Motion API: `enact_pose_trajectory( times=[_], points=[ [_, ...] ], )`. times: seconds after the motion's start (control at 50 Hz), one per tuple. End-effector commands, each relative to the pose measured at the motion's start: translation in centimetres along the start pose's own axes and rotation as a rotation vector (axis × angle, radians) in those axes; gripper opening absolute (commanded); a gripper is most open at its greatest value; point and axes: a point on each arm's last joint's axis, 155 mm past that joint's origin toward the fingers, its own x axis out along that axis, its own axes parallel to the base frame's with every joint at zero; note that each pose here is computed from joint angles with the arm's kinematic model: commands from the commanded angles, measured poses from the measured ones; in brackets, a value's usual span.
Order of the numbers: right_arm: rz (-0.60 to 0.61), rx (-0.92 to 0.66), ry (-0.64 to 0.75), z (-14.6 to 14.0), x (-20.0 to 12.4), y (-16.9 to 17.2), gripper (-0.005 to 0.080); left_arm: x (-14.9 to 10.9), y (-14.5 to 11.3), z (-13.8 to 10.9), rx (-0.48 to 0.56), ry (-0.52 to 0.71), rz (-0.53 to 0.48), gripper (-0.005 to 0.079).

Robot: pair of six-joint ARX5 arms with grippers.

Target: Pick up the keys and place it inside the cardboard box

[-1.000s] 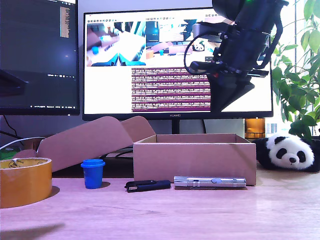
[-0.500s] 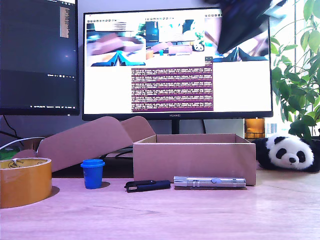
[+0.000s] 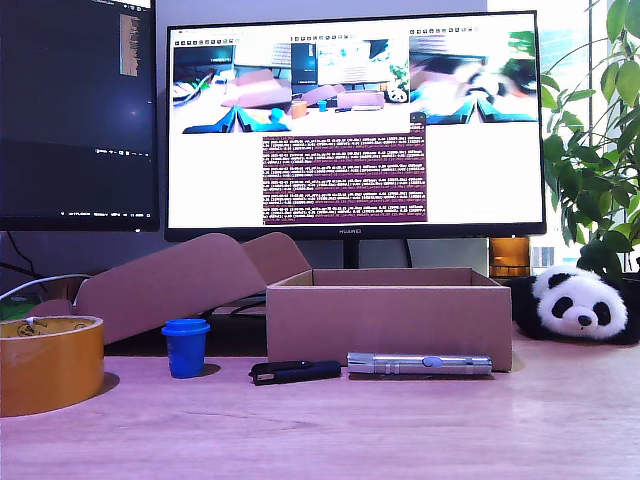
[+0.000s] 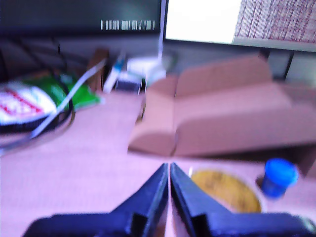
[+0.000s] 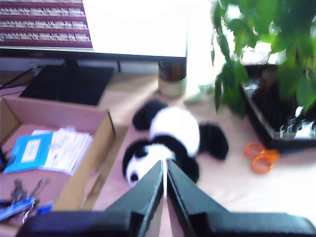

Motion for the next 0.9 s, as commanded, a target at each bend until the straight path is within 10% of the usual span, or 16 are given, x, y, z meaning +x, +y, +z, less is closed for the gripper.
enact_pose_trajectory(
  times=[0.0, 0.26, 0.88],
  points=[
    [0.031, 0.023, 0.001, -1.2, 0.0, 0.2, -0.0013, 0.1, 0.2, -0.7, 0.001, 0.025, 0.006, -0.0021],
    [0.050, 0.079, -0.073, -4.1, -1.3, 0.9, -0.0013, -0.1, 0.7, -3.1, 0.017, 0.121, 0.027, -0.0021],
    [0.041, -0.004, -0.359, 0.1, -7.6, 2.9, -0.0013, -0.1, 0.7, -3.2, 0.018, 0.126, 0.028, -0.0021]
  ],
)
